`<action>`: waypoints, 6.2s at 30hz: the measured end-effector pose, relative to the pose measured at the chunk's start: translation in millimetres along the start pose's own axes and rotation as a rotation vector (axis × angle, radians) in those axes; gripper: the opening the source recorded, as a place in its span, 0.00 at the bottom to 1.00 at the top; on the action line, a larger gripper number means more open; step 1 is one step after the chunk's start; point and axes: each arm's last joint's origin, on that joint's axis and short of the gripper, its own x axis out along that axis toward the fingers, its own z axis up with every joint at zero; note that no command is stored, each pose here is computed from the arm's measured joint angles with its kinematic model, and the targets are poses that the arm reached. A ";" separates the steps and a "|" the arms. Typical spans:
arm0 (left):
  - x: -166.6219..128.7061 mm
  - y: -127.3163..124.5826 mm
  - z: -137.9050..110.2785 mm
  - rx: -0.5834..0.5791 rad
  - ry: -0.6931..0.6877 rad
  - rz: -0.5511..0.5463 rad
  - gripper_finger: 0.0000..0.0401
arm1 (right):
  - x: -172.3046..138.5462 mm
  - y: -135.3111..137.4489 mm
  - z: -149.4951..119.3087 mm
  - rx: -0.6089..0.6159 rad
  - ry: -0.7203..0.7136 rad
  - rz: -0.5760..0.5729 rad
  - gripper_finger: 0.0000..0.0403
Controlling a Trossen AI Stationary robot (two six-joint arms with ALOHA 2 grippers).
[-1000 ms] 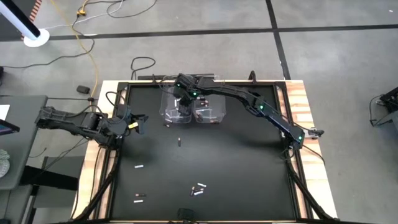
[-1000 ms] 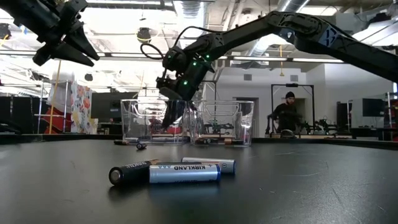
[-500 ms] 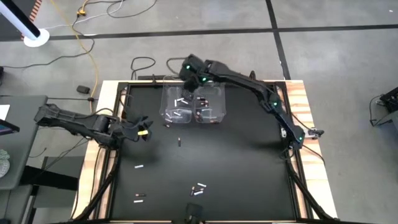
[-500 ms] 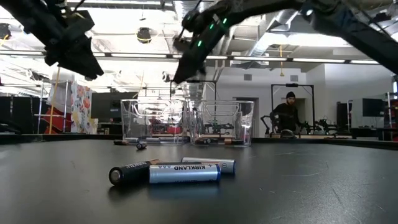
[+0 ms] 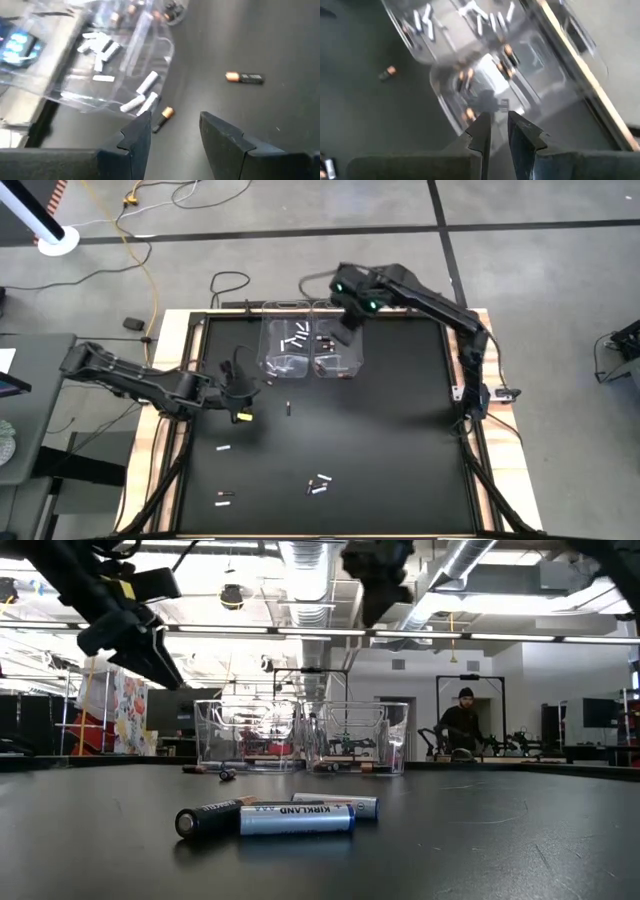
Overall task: Sort batteries
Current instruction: Put the black battery into the right transparent bin
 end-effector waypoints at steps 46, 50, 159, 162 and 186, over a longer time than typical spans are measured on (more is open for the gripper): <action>108.9 -10.5 -4.2 -0.139 0.221 -0.079 0.40 | 117.8 8.6 -223.2 0.141 -0.044 0.138 0.20; 109.3 -8.7 -5.7 -0.206 0.238 -0.065 0.40 | 118.7 2.9 -220.8 0.124 -0.051 0.130 0.20; 130.9 -78.1 -99.8 -0.712 -0.184 0.544 0.71 | 122.0 -30.0 -209.6 0.206 -0.018 0.297 0.20; 135.1 -77.6 -94.1 -0.711 -0.173 0.548 0.71 | 122.0 -30.0 -209.7 0.206 -0.017 0.297 0.20; 139.9 -74.3 -91.6 -0.745 -0.127 0.531 0.55 | 121.9 -29.2 -208.6 0.206 -0.028 0.301 0.20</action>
